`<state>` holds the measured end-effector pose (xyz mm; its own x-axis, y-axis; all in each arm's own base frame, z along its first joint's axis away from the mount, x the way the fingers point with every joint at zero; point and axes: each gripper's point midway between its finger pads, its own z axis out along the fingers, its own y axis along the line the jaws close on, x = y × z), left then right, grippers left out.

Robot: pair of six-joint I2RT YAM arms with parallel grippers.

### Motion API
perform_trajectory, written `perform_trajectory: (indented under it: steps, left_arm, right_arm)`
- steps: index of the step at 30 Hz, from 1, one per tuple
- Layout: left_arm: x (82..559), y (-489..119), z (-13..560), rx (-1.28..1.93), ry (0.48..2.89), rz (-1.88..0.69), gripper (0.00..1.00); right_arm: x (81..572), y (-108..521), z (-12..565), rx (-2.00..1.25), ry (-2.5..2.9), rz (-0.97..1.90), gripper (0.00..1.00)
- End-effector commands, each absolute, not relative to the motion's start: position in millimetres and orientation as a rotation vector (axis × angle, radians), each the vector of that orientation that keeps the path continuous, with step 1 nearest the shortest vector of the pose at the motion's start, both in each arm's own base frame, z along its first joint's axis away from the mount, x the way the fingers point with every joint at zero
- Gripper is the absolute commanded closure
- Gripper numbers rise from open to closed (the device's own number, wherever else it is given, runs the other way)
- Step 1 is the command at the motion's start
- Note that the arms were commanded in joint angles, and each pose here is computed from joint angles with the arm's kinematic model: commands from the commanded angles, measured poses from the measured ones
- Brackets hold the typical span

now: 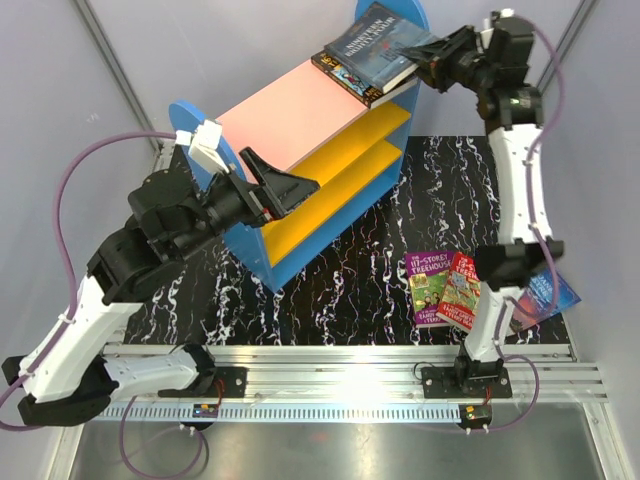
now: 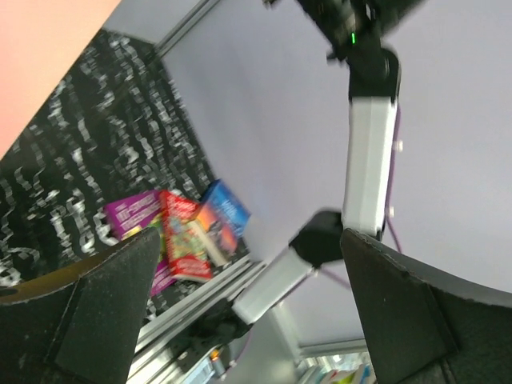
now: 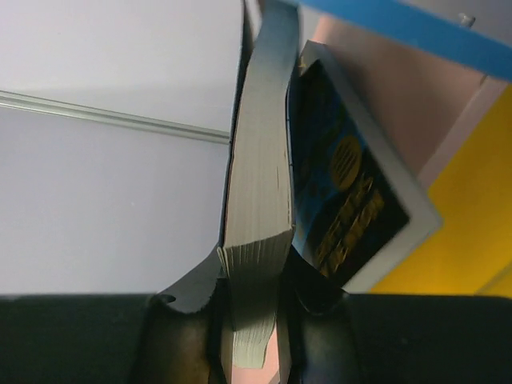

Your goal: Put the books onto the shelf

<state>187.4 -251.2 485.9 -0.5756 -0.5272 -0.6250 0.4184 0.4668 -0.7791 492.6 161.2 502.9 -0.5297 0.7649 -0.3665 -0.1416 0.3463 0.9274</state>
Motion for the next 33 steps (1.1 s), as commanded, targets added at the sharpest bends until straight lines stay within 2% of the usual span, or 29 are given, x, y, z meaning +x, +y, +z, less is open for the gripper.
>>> perform_trajectory:
  steps: [1, 5, 8, 9, 13, 14, 15, 19, 26, 30, 33]
  left_arm:
    - [190, -240, 480, -0.081, 1.778, -1.19, 0.01]
    - [191, -231, 481, -0.1, 1.762, -1.156, 0.01]
    - [192, -224, 481, -0.116, 1.755, -1.132, 0.01]
    - [192, -224, 480, -0.121, 1.755, -1.129, 0.01]
    - [193, -222, 477, -0.135, 1.758, -1.122, 0.01]
    - [194, -223, 477, -0.139, 1.754, -1.123, 0.01]
    - [195, -223, 477, -0.137, 1.756, -1.123, 0.01]
    - [197, -230, 476, -0.13, 1.763, -1.135, 0.01]
    - [199, -244, 469, -0.106, 1.8, -1.16, 0.01]
    - [201, -253, 464, -0.098, 1.825, -1.169, 0.01]
    - [201, -259, 467, -0.086, 1.831, -1.195, 0.01]
  right_arm:
    - [480, 181, 567, 0.339, 1.57, 1.488, 1.0]
    - [496, 180, 549, 0.378, 1.586, 1.477, 1.0]
    - [484, 174, 549, 0.395, 1.587, 1.442, 1.0]
    - [483, 172, 546, 0.404, 1.591, 1.427, 0.97]
    - [477, 168, 538, 0.432, 1.63, 1.402, 0.42]
    - [473, 169, 538, 0.433, 1.638, 1.401, 0.11]
    - [468, 170, 542, 0.412, 1.635, 1.405, 0.0]
    - [463, 167, 540, 0.408, 1.667, 1.426, 0.0]
    - [460, 180, 526, 0.39, 1.825, 1.679, 0.0]
    - [485, 187, 474, 0.57, 1.987, 1.788, 0.0]
    - [472, 182, 478, 0.546, 2.008, 1.712, 0.0]
